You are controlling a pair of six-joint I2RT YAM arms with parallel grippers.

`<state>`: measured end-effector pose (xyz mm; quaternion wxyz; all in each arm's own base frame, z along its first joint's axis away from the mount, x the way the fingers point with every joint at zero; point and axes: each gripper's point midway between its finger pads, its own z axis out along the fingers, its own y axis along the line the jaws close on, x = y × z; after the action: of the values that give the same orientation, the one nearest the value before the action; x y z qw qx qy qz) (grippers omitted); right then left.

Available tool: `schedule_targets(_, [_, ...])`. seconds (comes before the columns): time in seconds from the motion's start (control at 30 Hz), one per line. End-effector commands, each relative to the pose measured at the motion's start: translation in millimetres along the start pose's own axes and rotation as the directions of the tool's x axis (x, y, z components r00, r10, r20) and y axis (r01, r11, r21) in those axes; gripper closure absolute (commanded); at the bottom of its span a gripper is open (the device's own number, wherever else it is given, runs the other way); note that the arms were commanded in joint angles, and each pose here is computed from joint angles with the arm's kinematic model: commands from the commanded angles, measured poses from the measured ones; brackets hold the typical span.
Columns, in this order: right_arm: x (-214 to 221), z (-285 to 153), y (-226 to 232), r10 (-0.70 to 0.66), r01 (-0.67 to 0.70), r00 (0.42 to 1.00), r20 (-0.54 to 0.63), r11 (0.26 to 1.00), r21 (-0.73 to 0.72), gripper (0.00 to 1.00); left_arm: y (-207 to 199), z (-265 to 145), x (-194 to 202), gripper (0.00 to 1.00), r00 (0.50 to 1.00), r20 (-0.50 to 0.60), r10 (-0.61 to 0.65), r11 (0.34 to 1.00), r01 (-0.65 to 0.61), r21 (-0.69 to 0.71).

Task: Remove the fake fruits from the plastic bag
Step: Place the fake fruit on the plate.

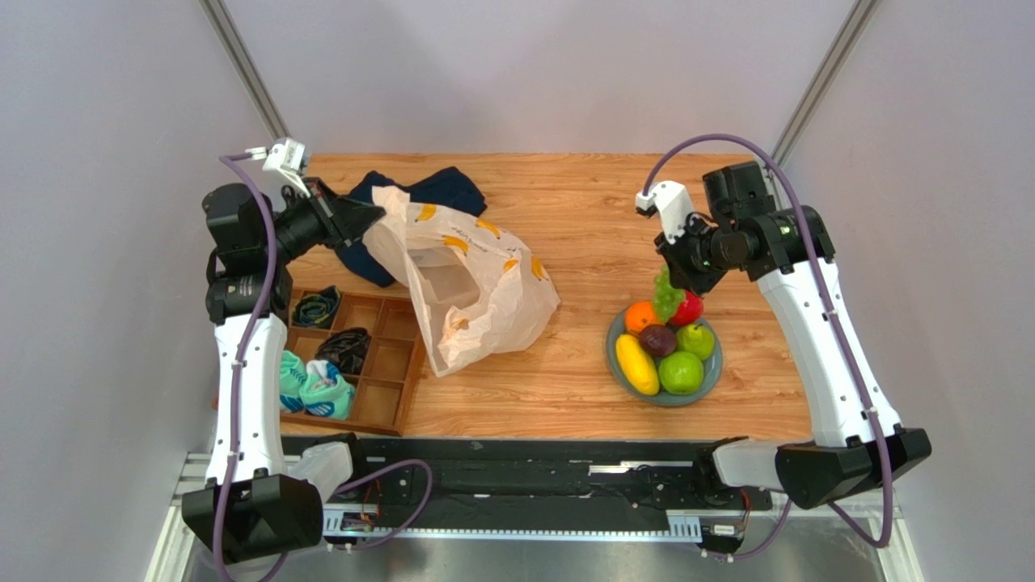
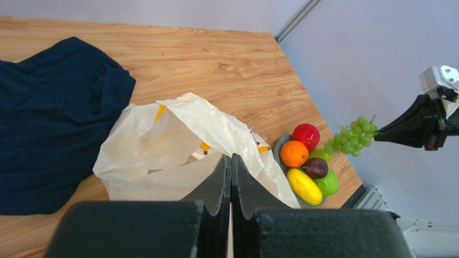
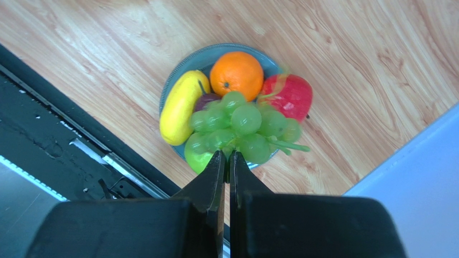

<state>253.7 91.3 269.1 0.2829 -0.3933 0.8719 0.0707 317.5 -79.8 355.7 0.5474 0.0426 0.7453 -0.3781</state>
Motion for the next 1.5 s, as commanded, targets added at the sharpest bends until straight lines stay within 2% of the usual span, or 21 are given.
schedule_targets(0.0, [28, -23, 5, 0.002, 0.000, 0.999, -0.048, 0.999, 0.038, 1.00, -5, -1, -7, 1.00, 1.000, 0.022, 0.015, 1.000, -0.015, 0.025])
schedule_targets(0.37, [37, 4, -28, 0.050, -0.037, 0.995, -0.091, 0.989, 0.144, 1.00, -9, -5, -4, 1.00, 1.000, 0.019, 0.017, 1.000, -0.018, 0.025])
schedule_targets(0.63, [37, 16, -29, 0.062, -0.050, 0.994, -0.094, 0.991, 0.123, 1.00, -9, -8, 2, 1.00, 1.000, 0.012, 0.021, 1.000, -0.021, 0.015])
schedule_targets(0.93, [52, 27, -25, 0.066, -0.051, 0.986, -0.151, 0.994, 0.100, 0.99, -6, -6, 0, 1.00, 1.000, 0.010, 0.016, 1.000, -0.016, 0.013])
schedule_targets(1.47, [69, 37, -25, 0.077, -0.056, 0.973, -0.218, 0.993, 0.102, 0.86, -3, -3, 4, 1.00, 1.000, 0.000, 0.007, 1.000, -0.007, 0.013])
